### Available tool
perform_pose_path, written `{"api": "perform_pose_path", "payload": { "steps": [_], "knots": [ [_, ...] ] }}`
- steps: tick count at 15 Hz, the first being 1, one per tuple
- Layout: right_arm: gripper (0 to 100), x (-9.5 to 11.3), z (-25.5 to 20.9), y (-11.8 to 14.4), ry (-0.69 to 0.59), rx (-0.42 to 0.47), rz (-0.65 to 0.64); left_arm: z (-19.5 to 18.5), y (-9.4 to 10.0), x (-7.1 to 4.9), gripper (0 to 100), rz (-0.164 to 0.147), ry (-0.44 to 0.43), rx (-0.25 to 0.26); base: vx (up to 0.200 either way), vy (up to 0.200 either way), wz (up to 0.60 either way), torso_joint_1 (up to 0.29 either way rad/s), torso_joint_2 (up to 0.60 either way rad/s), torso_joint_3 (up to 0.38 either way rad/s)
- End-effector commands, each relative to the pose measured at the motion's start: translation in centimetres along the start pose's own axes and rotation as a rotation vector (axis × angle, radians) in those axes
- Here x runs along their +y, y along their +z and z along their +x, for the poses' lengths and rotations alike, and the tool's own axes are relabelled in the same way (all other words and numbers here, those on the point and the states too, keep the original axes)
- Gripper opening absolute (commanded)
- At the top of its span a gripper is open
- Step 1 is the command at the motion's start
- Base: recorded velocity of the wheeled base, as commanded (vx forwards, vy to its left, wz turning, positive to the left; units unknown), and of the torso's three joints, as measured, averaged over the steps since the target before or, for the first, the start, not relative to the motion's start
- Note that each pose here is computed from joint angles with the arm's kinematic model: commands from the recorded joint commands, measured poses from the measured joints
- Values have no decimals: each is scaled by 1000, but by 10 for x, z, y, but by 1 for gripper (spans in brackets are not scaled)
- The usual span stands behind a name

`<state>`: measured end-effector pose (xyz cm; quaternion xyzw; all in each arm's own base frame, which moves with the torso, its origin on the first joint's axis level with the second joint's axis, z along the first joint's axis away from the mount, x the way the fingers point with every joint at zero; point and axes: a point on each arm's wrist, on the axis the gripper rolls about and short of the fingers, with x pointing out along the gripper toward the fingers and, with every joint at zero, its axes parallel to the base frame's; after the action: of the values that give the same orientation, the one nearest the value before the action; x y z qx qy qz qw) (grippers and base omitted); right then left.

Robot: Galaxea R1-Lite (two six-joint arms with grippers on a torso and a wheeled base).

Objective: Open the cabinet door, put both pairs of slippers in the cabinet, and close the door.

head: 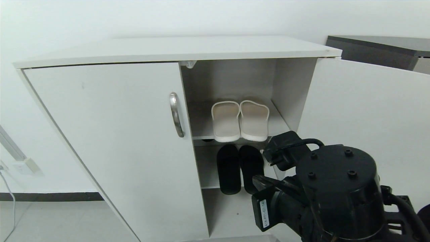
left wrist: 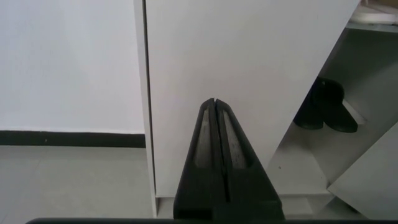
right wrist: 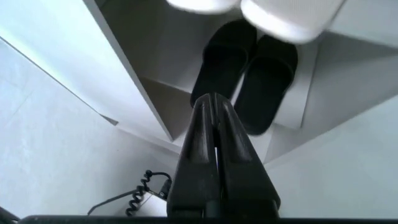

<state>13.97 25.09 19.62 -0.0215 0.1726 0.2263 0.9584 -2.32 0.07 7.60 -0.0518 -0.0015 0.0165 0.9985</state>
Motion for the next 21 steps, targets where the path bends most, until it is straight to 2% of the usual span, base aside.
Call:
{"api": "perform_pose_path", "payload": {
  "steps": [1,14,21],
  "knots": [
    [0,0,4,-3,-10,12,-7,0,0,0,0,1,1,1,-200,0,0,-2,2,2],
    [0,-8,10,-8,-27,-5,-21,0,0,0,0,-1,2,1,-200,0,0,3,2,3],
    [0,-8,10,-9,-28,-3,-23,0,0,0,0,-1,2,1,0,0,0,0,0,0]
  ]
}}
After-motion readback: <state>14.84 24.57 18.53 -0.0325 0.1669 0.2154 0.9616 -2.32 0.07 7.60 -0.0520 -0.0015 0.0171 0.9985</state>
